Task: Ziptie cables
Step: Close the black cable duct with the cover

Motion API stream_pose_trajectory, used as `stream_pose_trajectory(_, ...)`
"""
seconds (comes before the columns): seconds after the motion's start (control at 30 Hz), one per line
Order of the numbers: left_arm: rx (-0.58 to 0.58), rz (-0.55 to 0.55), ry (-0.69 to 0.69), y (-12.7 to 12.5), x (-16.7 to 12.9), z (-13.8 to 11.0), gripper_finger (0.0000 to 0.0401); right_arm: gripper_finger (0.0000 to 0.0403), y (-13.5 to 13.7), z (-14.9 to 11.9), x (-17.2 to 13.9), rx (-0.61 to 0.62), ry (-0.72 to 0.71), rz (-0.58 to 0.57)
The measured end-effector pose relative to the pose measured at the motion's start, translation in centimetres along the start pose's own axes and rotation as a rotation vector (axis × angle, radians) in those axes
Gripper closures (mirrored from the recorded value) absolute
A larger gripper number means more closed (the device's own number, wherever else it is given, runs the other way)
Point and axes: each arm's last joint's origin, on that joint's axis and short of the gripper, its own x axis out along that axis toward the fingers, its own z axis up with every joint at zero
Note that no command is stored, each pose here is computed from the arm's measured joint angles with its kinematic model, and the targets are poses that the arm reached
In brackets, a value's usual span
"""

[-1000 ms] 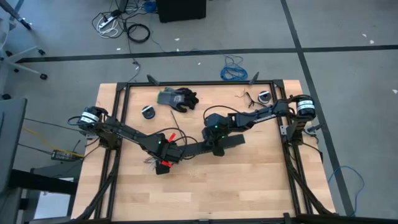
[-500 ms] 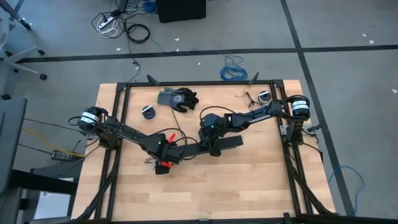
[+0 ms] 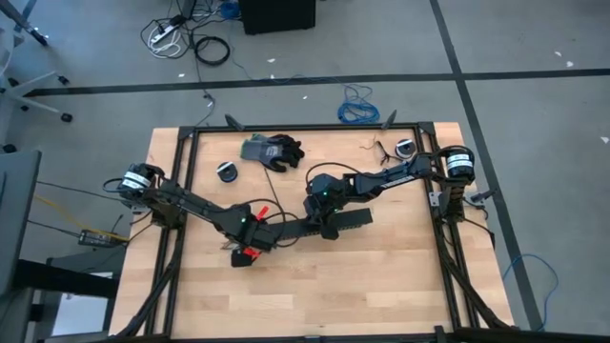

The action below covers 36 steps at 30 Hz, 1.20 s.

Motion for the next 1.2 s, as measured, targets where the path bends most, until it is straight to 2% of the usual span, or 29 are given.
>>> stream_pose_trajectory(0.3,-0.001,0.037,-0.018,0.1,0.0,0.0,0.0093,0.0403,0.0,0.0,0.0,-0.007,-0.002,0.007)
stream_pose_trajectory(0.77,-0.002,0.037,-0.018,0.1,0.0,0.0,0.0163,0.0403,0.3,0.8,-1.0,-0.023,-0.042,0.000)
stream_pose_trajectory(1.2,-0.027,0.042,-0.035,0.1,0.0,0.2,0.0172,0.0403,1.0,2.4,-3.3,-0.046,-0.119,0.006)
